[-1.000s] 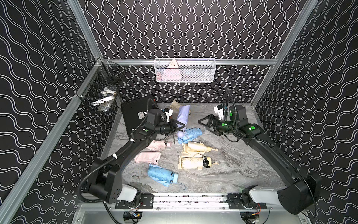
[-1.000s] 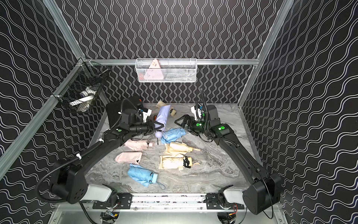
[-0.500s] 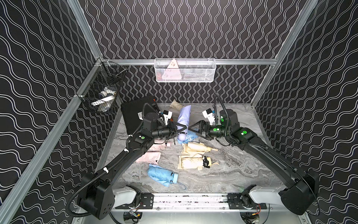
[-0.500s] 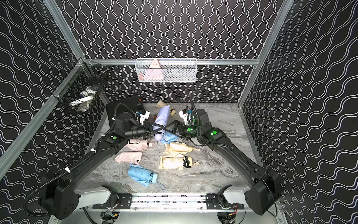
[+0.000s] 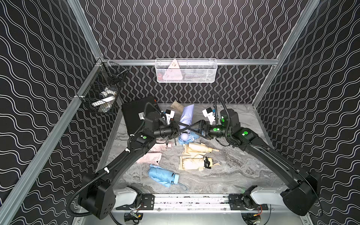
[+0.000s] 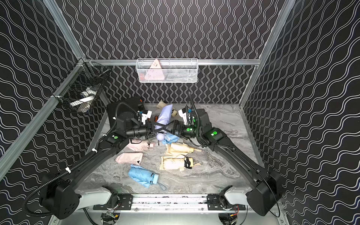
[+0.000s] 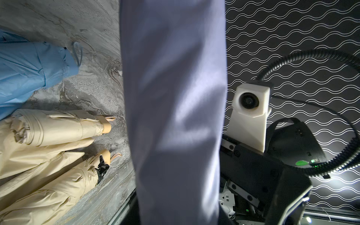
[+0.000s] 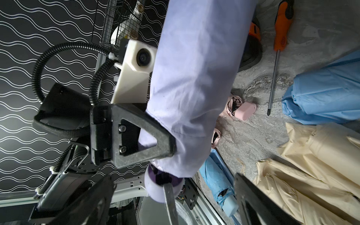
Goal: Take umbrellas out of sleeves
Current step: Pick up the umbrella from the center of the board.
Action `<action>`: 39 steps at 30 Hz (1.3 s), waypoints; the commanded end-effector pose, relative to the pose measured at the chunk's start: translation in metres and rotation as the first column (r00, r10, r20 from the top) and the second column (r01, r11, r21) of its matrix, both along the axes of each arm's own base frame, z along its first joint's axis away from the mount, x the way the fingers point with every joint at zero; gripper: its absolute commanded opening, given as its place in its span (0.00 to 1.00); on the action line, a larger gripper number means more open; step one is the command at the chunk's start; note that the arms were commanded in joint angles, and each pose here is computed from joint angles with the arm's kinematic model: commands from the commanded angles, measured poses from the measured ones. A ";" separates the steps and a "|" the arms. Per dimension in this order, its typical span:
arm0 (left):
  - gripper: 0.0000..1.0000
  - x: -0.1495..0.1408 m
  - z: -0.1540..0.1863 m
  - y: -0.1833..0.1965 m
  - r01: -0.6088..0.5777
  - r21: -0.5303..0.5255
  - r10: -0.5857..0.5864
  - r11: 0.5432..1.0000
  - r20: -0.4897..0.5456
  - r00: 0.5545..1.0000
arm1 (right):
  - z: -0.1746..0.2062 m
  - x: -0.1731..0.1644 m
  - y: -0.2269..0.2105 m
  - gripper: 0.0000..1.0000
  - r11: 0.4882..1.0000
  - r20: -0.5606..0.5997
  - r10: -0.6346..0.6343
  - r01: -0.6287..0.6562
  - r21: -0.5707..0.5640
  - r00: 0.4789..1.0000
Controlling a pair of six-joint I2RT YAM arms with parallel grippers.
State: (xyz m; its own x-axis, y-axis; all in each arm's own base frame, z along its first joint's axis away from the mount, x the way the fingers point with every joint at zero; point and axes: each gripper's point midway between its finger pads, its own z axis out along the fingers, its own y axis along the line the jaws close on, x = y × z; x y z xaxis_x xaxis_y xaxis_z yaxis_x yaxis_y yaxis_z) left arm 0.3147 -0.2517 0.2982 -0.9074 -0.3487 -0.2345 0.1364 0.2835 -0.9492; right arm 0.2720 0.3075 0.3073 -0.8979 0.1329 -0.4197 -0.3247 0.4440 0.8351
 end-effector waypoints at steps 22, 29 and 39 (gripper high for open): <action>0.18 -0.007 0.022 -0.004 0.031 -0.052 -0.027 0.998 0.077 0.997 | 0.003 0.044 0.048 0.33 0.987 -0.060 0.048 -0.038 0.154 0.997; 0.62 -0.008 0.018 -0.006 0.061 -0.031 -0.058 0.998 0.071 0.996 | 0.007 0.042 0.035 0.32 0.987 -0.009 0.063 -0.061 0.152 0.998; 0.83 -0.014 0.016 0.011 0.124 0.066 -0.130 0.990 0.111 0.985 | 0.010 0.040 -0.016 0.34 0.939 -0.088 0.317 -0.300 0.167 0.944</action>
